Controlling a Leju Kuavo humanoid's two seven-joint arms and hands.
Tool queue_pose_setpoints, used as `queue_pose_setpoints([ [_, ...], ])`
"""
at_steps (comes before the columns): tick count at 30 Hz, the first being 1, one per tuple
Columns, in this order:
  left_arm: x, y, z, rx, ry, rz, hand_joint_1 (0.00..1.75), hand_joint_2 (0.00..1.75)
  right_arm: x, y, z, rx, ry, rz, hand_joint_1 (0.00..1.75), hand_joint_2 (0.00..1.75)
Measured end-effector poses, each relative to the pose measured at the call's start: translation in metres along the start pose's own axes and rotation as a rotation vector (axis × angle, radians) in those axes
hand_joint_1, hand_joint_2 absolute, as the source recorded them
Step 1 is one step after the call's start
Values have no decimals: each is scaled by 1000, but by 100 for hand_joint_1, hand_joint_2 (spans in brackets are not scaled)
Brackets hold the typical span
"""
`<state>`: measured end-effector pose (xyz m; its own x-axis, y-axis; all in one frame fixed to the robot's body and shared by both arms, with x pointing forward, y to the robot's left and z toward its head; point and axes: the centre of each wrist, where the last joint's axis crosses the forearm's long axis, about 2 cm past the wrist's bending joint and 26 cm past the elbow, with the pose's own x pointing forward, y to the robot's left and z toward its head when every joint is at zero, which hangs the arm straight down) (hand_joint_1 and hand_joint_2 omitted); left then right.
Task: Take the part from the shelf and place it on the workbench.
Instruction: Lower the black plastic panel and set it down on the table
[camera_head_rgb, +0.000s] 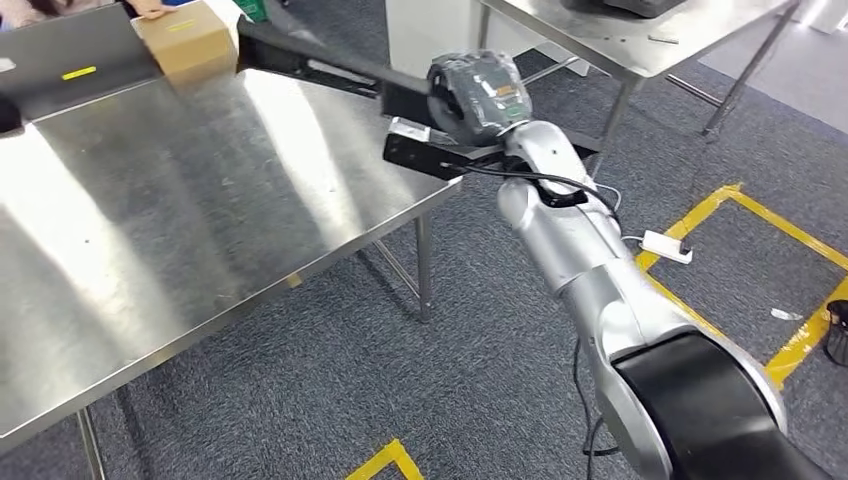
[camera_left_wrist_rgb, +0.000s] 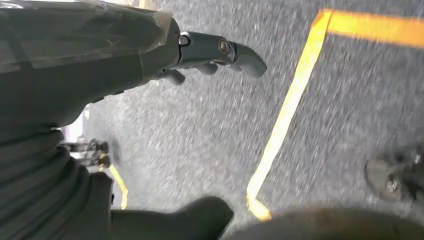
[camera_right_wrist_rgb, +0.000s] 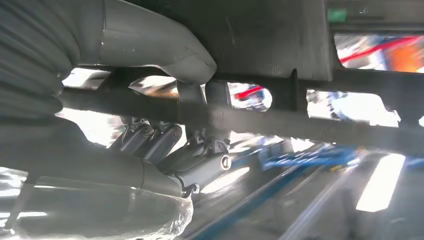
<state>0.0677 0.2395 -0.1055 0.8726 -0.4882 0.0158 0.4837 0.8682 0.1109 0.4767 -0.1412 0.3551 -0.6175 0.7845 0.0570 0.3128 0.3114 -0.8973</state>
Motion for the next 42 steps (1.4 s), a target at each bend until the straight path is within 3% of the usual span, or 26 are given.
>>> queue_pose_setpoints([
  [7,-3,10,-2,48,-98,3,0,175,16,10,-2,59,-61,1,175,175],
  [18,-7,-2,-1,-11,-287,80,0,175,16,23,7,102,-74,60,175,175],
  [25,-9,-1,-1,3,-302,73,0,175,-11,33,24,144,-6,120,175,175],
  [36,-6,-2,-1,4,-357,78,0,175,-74,24,50,201,124,220,175,175],
  [42,-6,-2,-1,8,-357,76,0,175,-80,28,56,229,117,209,175,175],
])
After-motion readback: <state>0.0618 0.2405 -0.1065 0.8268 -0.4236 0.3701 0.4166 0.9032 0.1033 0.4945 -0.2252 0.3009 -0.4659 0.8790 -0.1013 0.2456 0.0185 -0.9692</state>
